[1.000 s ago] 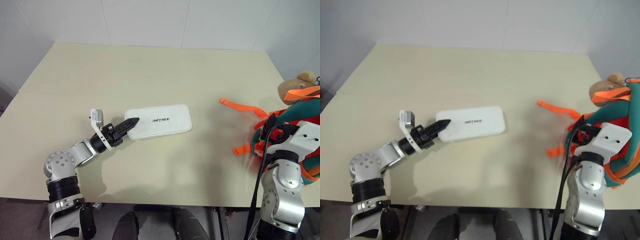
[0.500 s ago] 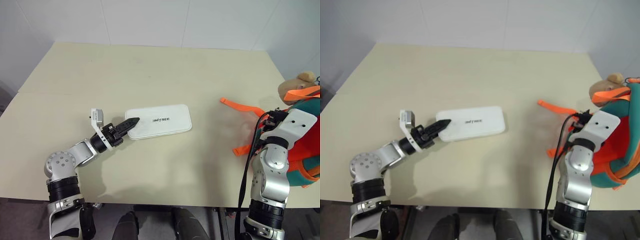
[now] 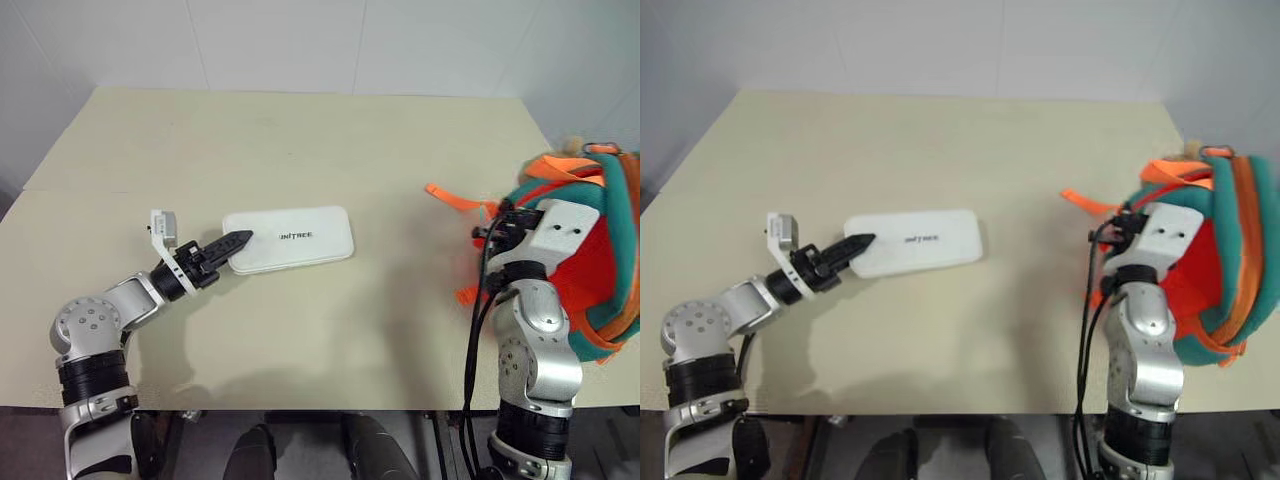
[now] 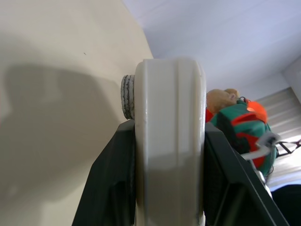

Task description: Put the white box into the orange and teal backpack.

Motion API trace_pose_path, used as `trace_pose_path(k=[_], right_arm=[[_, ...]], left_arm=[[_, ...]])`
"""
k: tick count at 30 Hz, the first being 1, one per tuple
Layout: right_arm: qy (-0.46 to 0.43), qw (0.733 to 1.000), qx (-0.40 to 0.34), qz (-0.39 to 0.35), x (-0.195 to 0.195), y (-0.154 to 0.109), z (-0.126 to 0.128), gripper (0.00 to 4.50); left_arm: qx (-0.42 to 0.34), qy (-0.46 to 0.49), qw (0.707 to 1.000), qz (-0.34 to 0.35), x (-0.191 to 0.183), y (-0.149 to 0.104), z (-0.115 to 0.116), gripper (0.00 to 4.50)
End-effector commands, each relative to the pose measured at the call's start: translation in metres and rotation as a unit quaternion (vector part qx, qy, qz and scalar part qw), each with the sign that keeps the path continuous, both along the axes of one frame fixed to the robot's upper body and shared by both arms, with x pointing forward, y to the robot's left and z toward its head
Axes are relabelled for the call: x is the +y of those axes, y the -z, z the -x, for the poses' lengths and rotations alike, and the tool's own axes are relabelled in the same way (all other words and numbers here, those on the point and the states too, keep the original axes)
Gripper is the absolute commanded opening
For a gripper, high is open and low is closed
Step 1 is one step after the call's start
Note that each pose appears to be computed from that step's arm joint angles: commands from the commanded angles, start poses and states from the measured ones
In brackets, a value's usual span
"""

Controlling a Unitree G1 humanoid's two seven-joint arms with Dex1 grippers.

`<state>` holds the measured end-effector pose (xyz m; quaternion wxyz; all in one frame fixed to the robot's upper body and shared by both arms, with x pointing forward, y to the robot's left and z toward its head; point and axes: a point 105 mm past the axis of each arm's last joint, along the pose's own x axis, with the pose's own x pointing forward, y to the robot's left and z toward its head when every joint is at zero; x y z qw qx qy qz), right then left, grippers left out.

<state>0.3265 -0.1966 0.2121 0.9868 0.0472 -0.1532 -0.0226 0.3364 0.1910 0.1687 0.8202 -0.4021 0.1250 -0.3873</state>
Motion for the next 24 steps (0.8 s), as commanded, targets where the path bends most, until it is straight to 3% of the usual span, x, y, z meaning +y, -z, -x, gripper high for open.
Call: trace_pose_path(k=[1, 6, 12, 15, 24], right_arm=[[-0.125, 0.991, -0.036, 0.013, 0.043, -0.020, 0.020, 0.00], [-0.287, 0.956, -0.052, 0.019, 0.085, -0.034, 0.048, 0.00], [-0.412, 0.909, -0.058, 0.025, 0.107, -0.050, 0.076, 0.00], [-0.499, 0.864, -0.058, 0.045, 0.118, -0.058, 0.100, 0.00], [-0.651, 0.754, -0.030, 0.090, 0.127, -0.066, 0.149, 0.00]], left_arm=[[-0.041, -0.005, 0.999, -0.003, 0.010, -0.020, -0.004, 1.33], [-0.051, -0.009, 0.999, -0.016, 0.018, -0.027, -0.009, 1.32], [-0.057, -0.009, 0.998, -0.028, 0.024, -0.031, -0.013, 1.32], [-0.061, -0.010, 0.997, -0.034, 0.027, -0.034, -0.015, 1.32], [-0.068, -0.012, 0.996, -0.053, 0.038, -0.041, -0.017, 1.32]])
